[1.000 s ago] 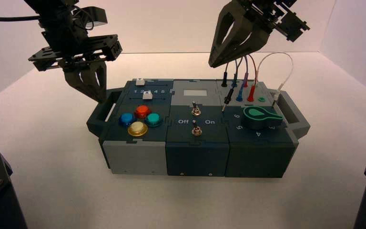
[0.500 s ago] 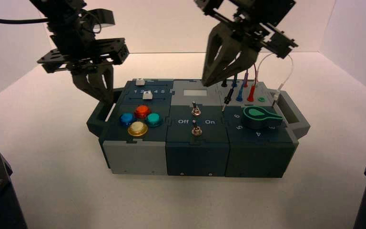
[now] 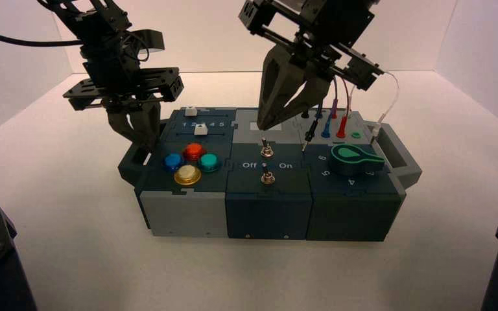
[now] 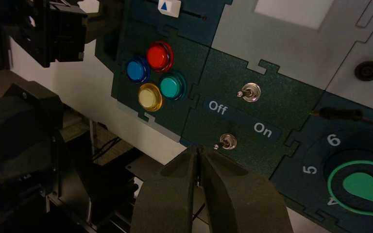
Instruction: Flip the bottom switch on with the right gripper.
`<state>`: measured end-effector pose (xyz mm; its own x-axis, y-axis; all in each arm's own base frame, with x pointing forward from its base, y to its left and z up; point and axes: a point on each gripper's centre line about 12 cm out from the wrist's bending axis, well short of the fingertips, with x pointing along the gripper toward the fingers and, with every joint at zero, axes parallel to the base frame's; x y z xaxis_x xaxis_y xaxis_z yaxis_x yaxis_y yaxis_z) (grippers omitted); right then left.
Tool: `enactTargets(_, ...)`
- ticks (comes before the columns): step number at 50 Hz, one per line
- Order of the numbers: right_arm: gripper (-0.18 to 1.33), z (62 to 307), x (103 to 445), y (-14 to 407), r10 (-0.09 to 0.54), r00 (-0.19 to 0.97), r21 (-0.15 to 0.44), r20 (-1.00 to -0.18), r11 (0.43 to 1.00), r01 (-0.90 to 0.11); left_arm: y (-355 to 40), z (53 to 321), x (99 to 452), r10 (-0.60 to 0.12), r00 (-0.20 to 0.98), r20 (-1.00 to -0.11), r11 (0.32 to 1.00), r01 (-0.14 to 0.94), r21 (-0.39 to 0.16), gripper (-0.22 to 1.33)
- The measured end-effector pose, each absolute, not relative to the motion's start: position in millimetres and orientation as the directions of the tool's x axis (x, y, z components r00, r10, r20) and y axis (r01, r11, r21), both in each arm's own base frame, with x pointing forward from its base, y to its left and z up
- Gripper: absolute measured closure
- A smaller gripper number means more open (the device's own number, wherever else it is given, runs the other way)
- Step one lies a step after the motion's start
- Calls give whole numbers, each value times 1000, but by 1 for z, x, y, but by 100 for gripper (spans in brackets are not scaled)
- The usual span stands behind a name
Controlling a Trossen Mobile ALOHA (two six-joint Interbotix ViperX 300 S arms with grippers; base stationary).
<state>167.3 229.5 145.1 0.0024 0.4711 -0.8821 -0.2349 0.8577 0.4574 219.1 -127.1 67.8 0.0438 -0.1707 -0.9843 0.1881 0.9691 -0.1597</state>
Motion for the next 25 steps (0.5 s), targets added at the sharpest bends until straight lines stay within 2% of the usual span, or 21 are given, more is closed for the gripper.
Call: enactTargets(25, 129, 134, 172, 240, 449, -24, 448, -893, 886, -117, -128, 62, 229, -167, 92, -982, 969, 199, -146, 128)
